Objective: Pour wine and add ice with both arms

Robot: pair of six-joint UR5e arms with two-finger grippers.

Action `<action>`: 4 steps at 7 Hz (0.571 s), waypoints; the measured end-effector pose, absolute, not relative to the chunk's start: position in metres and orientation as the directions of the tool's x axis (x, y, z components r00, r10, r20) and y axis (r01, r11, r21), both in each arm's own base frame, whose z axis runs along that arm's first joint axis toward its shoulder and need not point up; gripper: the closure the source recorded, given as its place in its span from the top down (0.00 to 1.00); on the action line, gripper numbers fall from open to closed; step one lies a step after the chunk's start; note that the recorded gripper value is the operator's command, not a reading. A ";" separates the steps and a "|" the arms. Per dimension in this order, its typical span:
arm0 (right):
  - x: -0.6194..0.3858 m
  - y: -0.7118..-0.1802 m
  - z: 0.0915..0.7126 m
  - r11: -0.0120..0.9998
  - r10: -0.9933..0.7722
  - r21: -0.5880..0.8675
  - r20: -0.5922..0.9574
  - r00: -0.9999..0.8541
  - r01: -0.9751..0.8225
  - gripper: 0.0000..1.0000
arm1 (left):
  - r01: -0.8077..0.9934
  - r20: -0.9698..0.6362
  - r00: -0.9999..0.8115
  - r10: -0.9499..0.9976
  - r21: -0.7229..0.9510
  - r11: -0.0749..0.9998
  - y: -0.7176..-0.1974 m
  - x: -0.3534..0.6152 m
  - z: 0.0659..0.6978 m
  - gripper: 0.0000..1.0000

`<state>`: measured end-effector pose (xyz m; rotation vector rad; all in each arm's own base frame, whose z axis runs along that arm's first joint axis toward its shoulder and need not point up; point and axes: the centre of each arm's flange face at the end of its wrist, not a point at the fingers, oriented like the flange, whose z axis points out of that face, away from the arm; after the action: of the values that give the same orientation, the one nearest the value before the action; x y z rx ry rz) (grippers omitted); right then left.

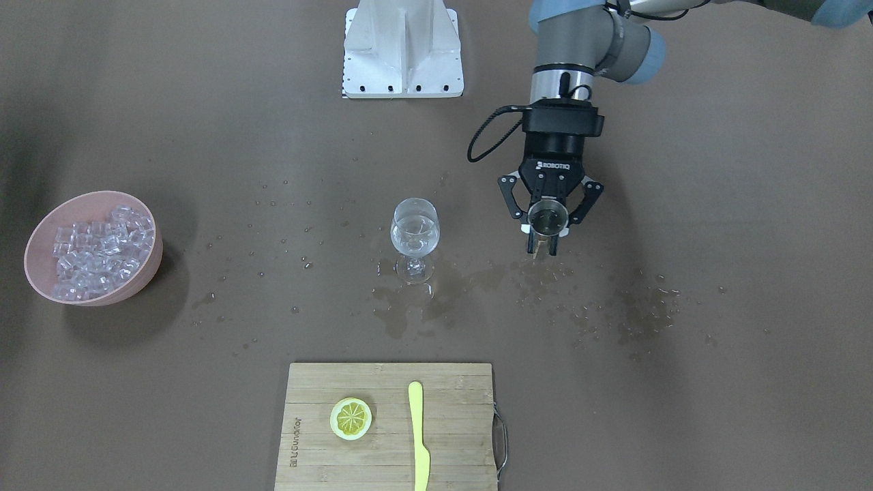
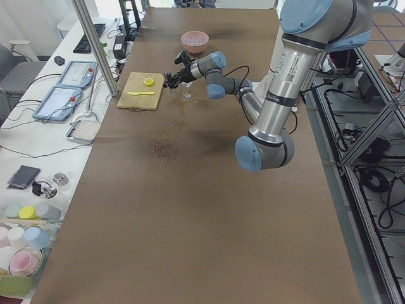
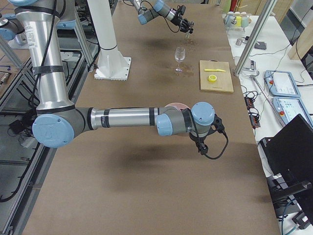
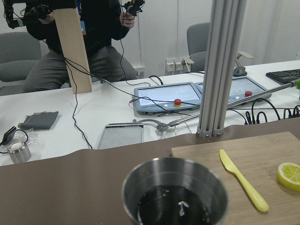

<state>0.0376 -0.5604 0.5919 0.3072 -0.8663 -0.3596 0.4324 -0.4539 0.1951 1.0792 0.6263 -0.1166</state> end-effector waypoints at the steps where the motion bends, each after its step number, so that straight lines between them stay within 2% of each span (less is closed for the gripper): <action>1: 0.038 -0.560 0.593 0.898 -0.425 0.402 0.683 0.594 0.181 1.00 | 0.296 -0.439 0.867 0.235 0.834 0.465 -0.440 0.456 0.174 0.00; 4: 0.035 -0.556 0.592 0.899 -0.427 0.404 0.716 0.553 0.170 1.00 | 0.074 -0.221 0.935 0.277 0.886 0.458 -0.432 0.484 0.135 0.00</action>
<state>0.0346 -0.5560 0.5921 0.3045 -0.9215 -0.3592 0.4838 -0.4319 0.1350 1.0937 0.3590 0.1280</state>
